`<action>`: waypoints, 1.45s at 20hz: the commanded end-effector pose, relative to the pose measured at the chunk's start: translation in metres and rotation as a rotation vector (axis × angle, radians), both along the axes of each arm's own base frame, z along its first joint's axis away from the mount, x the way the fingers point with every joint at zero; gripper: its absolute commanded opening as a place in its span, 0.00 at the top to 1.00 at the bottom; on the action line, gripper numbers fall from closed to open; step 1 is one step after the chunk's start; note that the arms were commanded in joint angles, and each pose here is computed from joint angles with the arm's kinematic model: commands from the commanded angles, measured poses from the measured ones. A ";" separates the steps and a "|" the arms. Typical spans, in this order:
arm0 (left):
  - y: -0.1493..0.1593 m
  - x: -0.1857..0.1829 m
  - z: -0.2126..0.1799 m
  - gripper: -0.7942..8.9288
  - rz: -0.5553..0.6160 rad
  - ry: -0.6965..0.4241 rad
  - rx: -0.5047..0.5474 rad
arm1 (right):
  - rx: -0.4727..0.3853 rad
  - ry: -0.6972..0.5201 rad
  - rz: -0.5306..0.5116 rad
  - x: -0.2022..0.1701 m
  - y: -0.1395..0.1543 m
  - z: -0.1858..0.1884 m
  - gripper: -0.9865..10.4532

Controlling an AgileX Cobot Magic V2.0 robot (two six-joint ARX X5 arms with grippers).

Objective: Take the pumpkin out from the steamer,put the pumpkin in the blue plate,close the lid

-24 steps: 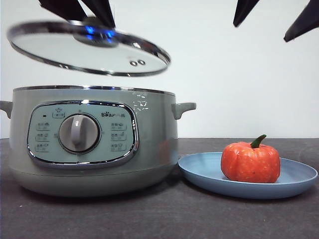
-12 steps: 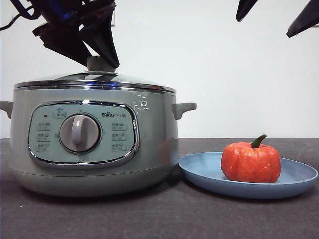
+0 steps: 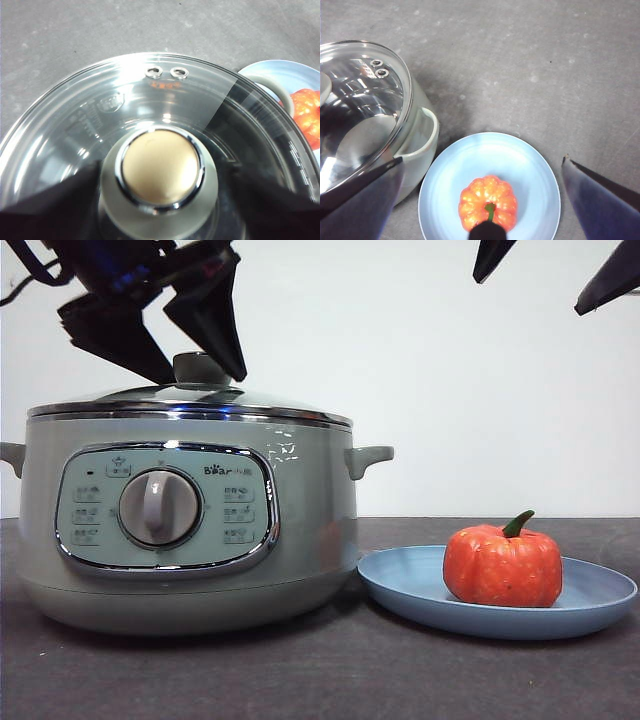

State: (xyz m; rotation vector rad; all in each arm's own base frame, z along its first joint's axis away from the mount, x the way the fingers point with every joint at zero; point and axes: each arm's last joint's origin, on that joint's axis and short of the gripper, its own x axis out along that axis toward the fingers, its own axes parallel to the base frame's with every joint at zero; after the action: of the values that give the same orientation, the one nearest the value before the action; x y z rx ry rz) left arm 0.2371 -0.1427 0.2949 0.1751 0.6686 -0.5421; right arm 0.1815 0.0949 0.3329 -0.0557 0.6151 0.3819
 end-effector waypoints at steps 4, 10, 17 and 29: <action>0.021 -0.037 0.036 0.53 0.009 -0.081 -0.074 | -0.005 -0.016 0.012 -0.002 -0.001 0.001 0.47; 0.052 -0.082 0.064 0.93 0.077 -0.220 -0.055 | 0.030 -0.184 0.046 -0.010 -0.004 0.017 0.92; 0.088 -0.135 0.011 0.93 0.208 -0.349 -0.077 | 0.133 -0.379 0.065 -0.041 -0.015 -0.033 0.92; 0.104 -0.162 -0.004 0.92 0.221 -0.381 -0.135 | 0.052 -0.231 0.042 -0.051 -0.023 -0.066 0.91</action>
State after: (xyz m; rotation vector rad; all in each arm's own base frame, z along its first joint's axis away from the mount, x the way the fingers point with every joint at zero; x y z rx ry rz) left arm 0.0747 -0.0378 0.2927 0.0793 0.2696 -0.3250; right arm 0.1301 0.0724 0.2682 -0.0651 0.3720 0.4293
